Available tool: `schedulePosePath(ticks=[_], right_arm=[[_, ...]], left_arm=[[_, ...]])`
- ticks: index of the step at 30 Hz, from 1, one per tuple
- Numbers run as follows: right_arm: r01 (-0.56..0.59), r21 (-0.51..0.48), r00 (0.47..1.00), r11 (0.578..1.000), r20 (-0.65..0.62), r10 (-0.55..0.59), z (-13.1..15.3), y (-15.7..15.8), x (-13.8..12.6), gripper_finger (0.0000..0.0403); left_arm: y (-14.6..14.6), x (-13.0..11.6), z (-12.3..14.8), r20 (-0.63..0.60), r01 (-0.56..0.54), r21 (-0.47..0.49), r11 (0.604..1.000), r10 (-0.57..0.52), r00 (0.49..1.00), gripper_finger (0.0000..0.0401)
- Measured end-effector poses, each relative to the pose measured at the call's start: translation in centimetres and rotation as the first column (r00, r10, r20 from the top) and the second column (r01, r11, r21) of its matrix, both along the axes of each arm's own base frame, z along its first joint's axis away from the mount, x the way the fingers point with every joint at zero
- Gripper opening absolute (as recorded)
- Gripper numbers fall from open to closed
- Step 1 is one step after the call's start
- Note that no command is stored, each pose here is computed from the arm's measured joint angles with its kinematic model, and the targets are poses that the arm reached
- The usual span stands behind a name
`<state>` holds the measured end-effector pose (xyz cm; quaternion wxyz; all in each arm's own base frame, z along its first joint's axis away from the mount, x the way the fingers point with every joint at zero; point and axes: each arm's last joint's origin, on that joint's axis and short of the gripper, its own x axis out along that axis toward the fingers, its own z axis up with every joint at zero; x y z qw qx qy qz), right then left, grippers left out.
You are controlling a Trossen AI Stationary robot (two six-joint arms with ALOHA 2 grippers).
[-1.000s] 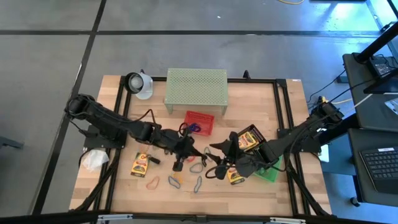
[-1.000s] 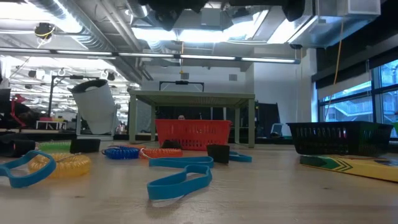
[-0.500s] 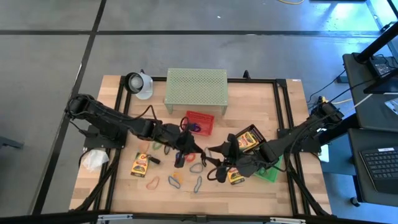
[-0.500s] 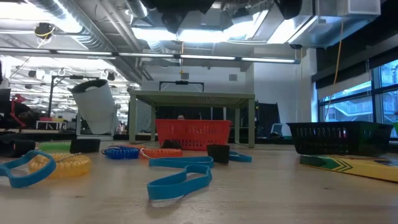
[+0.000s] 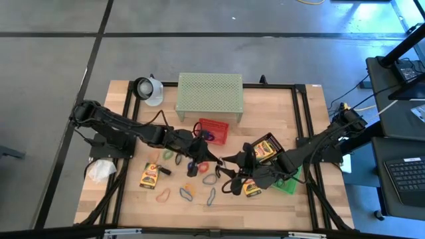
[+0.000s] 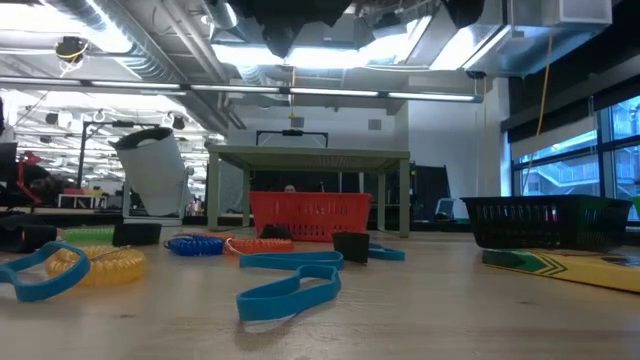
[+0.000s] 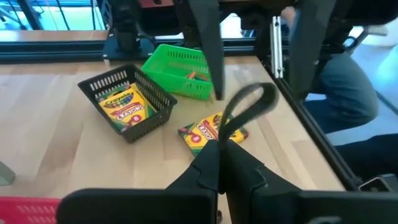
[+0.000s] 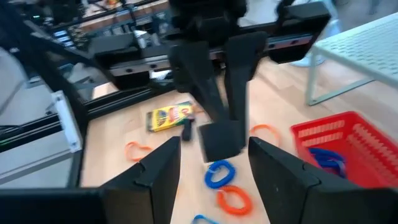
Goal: Pick & Place Office Desk Supplies
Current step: Put the black rubber band into the green bin
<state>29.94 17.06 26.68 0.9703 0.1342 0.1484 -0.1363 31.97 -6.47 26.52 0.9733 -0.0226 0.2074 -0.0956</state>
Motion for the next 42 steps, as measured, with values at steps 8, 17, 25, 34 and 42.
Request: schedulePosePath(ticks=[8,17,25,34,42], right_arm=[[0.019,-0.001,1.000,1.000,-0.007,-0.019,0.0,-0.9,0.5,0.0191],[0.044,-0.004,0.999,0.999,-0.008,-0.044,0.0,-1.7,0.9,0.0142],[-0.019,-0.018,1.000,1.000,-0.020,0.019,0.0,-1.5,0.9,0.0012],[-0.048,0.005,0.999,0.999,-0.010,0.048,0.1,-1.3,1.0,0.0005],[-0.059,0.007,0.998,0.998,0.009,0.059,1.0,-0.9,0.1,0.0005]], left_arm=[[-0.2,0.1,0.2,0.023,0.036,-0.027,0.999,-0.035,0.999,0.0003],[-0.3,0.1,0.3,0.026,0.067,-0.043,0.997,-0.066,0.998,0.0003],[-0.3,0.1,0.3,0.025,0.074,-0.044,0.996,-0.073,0.997,0.0003],[-0.4,0.0,0.2,0.018,0.067,-0.061,0.996,-0.066,0.998,0.0004],[-0.4,-0.8,1.2,0.026,0.057,-0.088,0.995,-0.055,0.998,0.0053]])
